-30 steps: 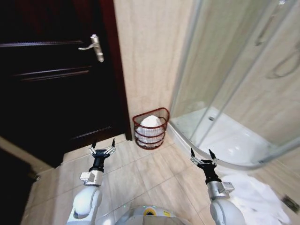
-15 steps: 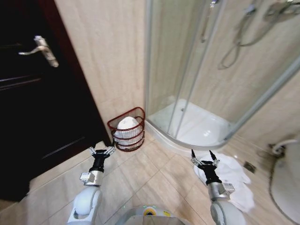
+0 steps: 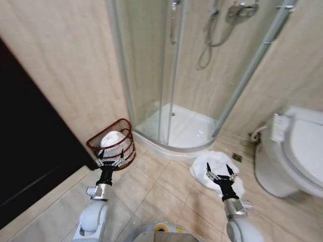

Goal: Discard the used towel into the hamper.

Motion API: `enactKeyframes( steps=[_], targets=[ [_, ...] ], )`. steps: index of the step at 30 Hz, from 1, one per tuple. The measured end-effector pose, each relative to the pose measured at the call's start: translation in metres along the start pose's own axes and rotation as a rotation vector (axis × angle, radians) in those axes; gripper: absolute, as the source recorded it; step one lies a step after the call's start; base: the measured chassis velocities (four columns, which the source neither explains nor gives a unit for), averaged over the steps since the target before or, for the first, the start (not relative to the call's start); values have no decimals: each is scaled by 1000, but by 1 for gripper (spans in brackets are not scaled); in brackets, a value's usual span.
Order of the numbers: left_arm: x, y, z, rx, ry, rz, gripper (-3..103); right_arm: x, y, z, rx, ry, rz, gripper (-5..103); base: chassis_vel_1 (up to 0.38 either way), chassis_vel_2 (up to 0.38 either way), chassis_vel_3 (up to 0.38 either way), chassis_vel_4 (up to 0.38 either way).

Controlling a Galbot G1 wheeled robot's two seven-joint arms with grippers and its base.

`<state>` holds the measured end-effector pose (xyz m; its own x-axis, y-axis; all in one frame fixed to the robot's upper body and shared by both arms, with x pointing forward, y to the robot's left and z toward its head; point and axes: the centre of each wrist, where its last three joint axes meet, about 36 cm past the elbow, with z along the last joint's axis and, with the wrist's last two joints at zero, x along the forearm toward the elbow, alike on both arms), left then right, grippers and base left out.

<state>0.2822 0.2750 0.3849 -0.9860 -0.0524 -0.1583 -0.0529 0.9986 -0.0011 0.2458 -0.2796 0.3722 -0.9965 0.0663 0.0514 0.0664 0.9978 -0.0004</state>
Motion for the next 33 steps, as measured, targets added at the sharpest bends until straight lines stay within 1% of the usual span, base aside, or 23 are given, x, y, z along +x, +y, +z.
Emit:
enactKeyframes(
  steps=[6,9,11,13,17,21,33],
  targets=[
    [1,0,0,2,0,-1,100,1,-1,1,9,16,2,100,-136,-120,-121,-124],
    [0,-1,3,20,-19,-6,100,1,-3,0,14,32,3,100,-121,-110,-124,-126],
    [0,-1,3,25,-21,-7,100,1,-3,0,14,33,3,100,-109,-98,-134,-120],
    [1,-2,4,43,-24,-11,100,1,-3,0,17,36,1,100,-99,-67,-84,-96],
    [2,-2,4,47,-27,-11,100,1,-4,1,20,43,-4,100,-24,-28,-24,-16],
    [2,-2,4,49,-27,-10,100,1,-5,1,22,44,-8,100,-22,-20,58,56],
    [2,-4,3,51,-31,-7,100,1,-9,5,21,37,-7,100,-125,-119,114,125]
  ],
)
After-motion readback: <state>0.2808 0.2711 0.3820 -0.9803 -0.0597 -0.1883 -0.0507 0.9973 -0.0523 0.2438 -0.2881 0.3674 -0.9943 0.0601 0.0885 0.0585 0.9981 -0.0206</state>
